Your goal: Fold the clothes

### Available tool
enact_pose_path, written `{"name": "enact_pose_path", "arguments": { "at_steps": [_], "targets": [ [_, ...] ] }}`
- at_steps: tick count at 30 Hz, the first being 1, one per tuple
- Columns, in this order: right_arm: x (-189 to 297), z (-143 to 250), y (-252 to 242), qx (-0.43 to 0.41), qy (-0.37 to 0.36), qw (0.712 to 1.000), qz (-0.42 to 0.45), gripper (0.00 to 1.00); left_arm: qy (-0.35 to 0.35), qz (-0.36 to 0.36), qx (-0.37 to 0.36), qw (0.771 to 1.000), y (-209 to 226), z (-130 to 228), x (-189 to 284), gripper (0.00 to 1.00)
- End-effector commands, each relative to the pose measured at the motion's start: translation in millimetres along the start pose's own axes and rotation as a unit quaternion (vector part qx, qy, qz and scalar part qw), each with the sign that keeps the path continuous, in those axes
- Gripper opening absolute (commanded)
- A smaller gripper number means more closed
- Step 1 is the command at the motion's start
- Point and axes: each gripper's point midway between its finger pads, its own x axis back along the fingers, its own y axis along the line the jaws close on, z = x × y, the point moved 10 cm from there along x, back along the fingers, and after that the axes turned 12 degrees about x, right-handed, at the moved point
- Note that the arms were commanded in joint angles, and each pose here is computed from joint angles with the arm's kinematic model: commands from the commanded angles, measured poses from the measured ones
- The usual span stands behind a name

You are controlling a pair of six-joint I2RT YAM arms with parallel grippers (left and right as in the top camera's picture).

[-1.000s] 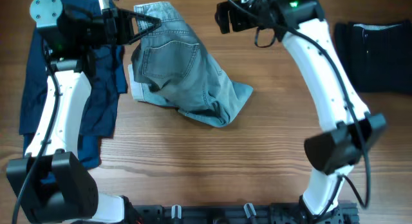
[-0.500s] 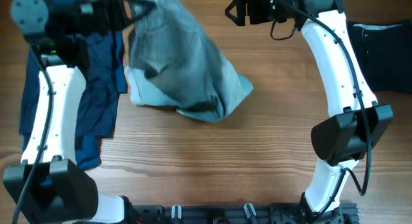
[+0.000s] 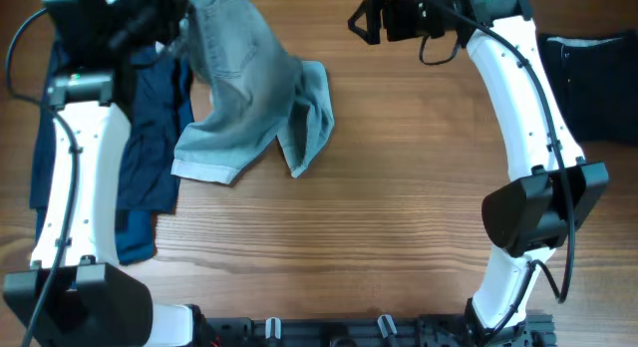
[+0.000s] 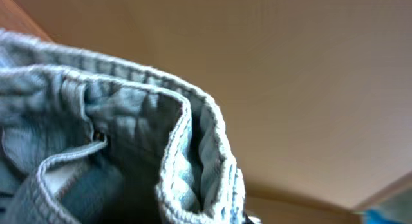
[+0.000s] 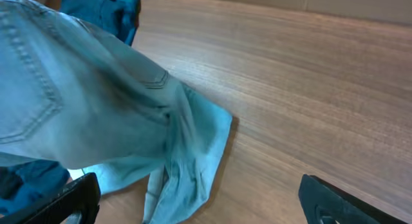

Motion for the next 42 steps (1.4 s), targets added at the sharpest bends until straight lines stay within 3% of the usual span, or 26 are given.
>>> {"name": "enact_pose_path", "arguments": {
  "at_steps": [1, 5, 8, 14, 18, 24, 32, 42],
  "targets": [
    [6, -1, 9, 0.008, 0.002, 1.0, -0.013, 0.97, -0.091, 0.026, -0.157, 0.983, -39, 29, 12, 0.04],
    [1, 1, 26, -0.002, 0.021, 0.999, -0.028, 0.93, -0.225, 0.002, -0.272, 0.936, -84, 61, 30, 0.04],
    [-9, 1, 60, 0.022, 0.036, 0.998, -0.053, 0.91, -0.294, -0.019, -0.308, 0.905, -100, 72, 38, 0.04],
    [-35, -7, 134, 0.001, 0.031, 0.999, -0.028, 0.88, -0.352, -0.059, -0.317, 0.879, -99, 69, 45, 0.04],
    [-38, -14, 144, -0.086, 0.006, 0.996, -0.021, 0.88, -0.398, -0.088, -0.314, 0.857, -97, 63, 50, 0.04],
    [-56, -9, 159, -0.126, 0.004, 0.99, -0.055, 0.88, -0.47, -0.066, -0.286, 0.832, -109, 58, 60, 0.04],
    [-124, 50, 173, -0.136, 0.042, 0.987, -0.077, 0.87, -0.473, -0.07, -0.286, 0.831, -108, 56, 61, 0.04],
    [-161, 115, 254, -0.082, 0.064, 0.993, -0.06, 0.87, -0.469, -0.088, -0.296, 0.827, -105, 54, 60, 0.04]
  ]
}}
